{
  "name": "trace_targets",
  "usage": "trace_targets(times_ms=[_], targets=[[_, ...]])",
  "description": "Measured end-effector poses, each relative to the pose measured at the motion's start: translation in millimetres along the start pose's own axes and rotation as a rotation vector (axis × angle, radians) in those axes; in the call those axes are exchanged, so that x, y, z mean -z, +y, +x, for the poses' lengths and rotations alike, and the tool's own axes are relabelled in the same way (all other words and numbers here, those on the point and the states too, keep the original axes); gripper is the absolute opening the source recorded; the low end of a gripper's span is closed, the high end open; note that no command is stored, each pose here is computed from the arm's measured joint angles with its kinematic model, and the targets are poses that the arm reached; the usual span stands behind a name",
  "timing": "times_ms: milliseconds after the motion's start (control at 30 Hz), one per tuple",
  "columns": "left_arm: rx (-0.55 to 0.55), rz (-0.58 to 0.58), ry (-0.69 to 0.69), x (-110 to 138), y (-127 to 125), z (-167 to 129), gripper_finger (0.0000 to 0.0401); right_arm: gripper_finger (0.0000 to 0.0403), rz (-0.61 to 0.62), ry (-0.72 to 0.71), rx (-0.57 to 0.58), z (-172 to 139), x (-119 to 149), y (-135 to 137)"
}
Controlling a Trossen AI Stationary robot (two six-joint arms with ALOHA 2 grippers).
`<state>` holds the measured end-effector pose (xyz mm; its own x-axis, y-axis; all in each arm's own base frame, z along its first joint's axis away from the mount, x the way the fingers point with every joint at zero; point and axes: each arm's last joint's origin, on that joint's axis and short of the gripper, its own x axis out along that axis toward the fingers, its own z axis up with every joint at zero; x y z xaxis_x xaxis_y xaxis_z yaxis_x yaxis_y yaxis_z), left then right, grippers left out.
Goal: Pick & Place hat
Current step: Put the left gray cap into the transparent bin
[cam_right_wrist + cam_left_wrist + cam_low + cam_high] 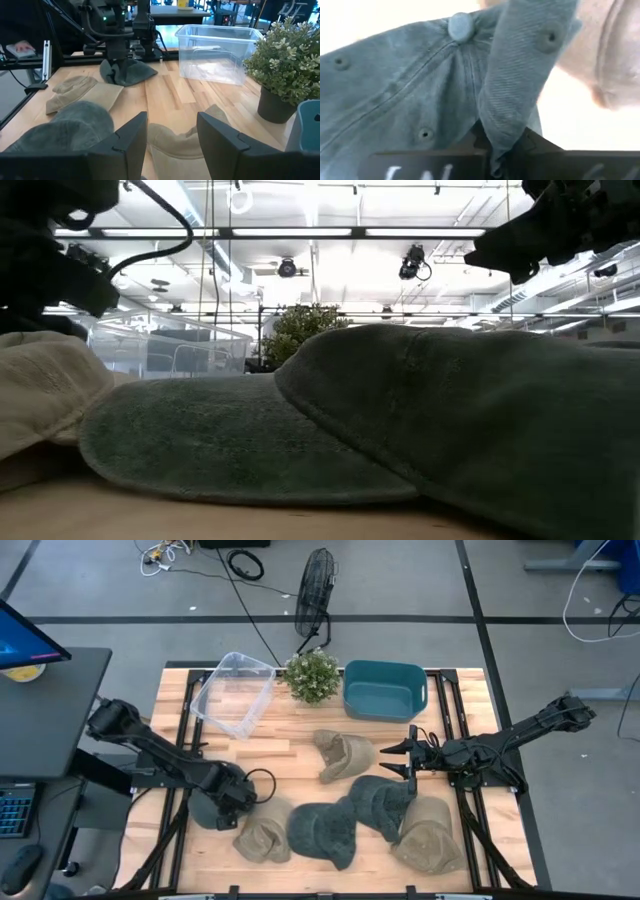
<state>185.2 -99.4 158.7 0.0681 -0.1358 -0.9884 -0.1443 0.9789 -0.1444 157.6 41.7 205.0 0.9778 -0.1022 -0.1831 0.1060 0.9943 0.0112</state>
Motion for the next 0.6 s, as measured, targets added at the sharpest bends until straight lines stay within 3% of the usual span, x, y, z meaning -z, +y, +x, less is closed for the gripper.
trace_targets(times_ms=[167,300,500,600], targets=[[-0.013,-0.050,-0.058,-13.2,-5.7,-27.5,0.0018,0.0175,0.000,0.000,0.000,0.0,0.0,0.0],[-0.123,-0.061,-0.117,-21.5,-10.1,-70.8,0.0014,0.0175,0.001,0.000,0.000,0.0,0.0,0.0],[-0.451,-0.075,-0.369,-30.0,-8.7,-151.1,0.0022,0.0175,0.023,0.007,0.000,0.0,0.8,0.0],[-0.626,-0.136,-0.507,-33.1,0.9,-181.8,0.0021,0.0175,0.031,0.007,0.000,0.0,0.8,0.0]])
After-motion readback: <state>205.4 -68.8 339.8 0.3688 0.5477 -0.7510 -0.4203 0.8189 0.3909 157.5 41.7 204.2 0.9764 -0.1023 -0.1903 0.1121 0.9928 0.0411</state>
